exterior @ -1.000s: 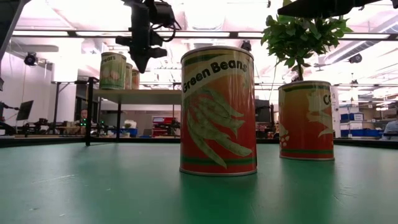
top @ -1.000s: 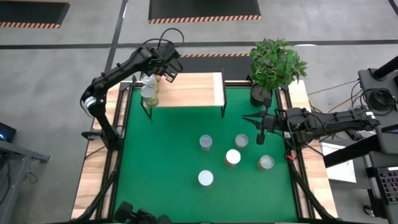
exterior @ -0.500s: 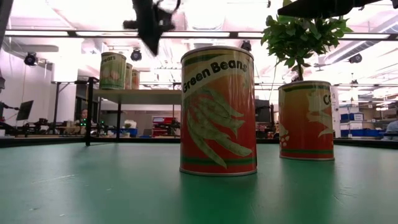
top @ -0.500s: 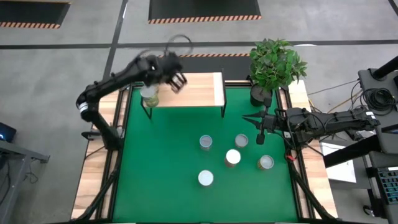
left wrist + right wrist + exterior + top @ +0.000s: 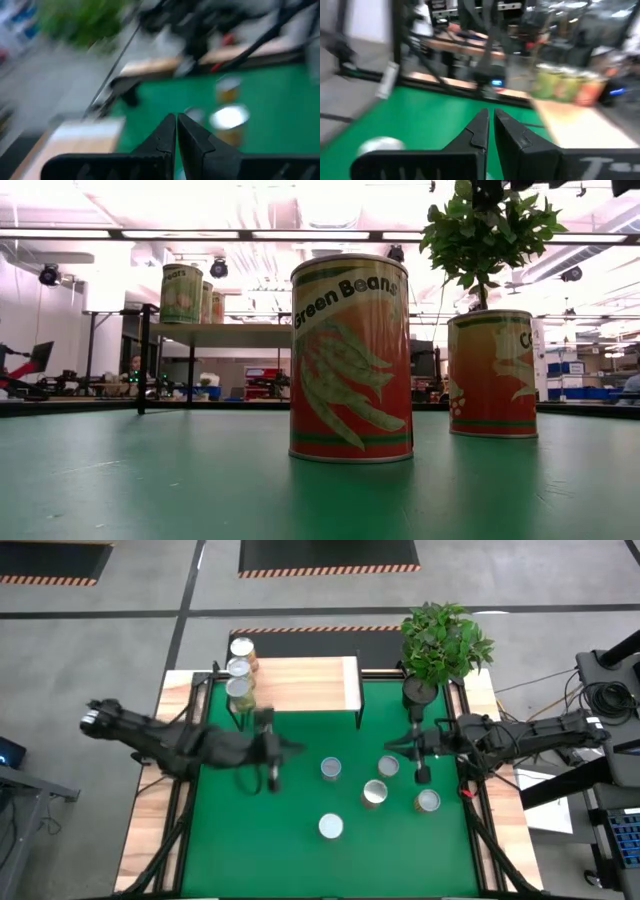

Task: Pick and place cans onto a shelf
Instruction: Put the corn can on the shelf

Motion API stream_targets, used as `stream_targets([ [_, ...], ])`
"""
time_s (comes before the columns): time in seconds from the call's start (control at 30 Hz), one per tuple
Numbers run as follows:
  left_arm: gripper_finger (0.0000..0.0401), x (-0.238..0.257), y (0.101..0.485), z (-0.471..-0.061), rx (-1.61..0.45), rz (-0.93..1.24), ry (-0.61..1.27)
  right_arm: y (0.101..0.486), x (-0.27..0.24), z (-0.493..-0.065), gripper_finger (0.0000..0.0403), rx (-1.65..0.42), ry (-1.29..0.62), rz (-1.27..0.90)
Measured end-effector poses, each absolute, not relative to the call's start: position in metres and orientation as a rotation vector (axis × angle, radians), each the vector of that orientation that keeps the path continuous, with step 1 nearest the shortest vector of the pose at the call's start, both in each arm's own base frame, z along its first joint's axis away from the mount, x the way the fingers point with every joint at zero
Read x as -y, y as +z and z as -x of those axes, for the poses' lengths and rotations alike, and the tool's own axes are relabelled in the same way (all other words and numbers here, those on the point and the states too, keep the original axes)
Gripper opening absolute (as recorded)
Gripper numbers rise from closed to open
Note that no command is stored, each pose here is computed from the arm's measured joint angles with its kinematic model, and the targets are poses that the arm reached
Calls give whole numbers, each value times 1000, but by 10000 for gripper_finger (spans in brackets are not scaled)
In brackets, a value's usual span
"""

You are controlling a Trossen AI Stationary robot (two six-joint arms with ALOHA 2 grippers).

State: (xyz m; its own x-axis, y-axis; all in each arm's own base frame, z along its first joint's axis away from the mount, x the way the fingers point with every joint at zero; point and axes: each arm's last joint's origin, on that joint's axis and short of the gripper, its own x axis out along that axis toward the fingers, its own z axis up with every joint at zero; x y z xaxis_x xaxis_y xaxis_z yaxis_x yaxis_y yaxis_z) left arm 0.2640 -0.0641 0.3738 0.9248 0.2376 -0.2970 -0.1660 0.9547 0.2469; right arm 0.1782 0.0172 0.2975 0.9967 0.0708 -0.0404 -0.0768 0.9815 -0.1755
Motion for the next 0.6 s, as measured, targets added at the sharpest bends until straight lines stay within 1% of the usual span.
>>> stream_targets([
  [0.13, 0, 85, 358, -242, -169, -257, 103, 290, -28, -193, 18, -73, 144, 14],
  [0.3, 0, 85, 348, -218, -79, -268, 75, 288, -46, -213, 18, -274, 166, -128],
  [0.4, 0, 78, 352, -206, -52, -239, 100, 292, -56, -222, 18, -463, 97, -177],
  [0.5, 0, 71, 362, -191, -3, -207, 153, 298, -63, -225, 17, -687, -26, -261],
  [0.6, 0, 64, 366, -179, 26, -188, 166, 301, -69, -224, 17, -922, -151, -312],
])
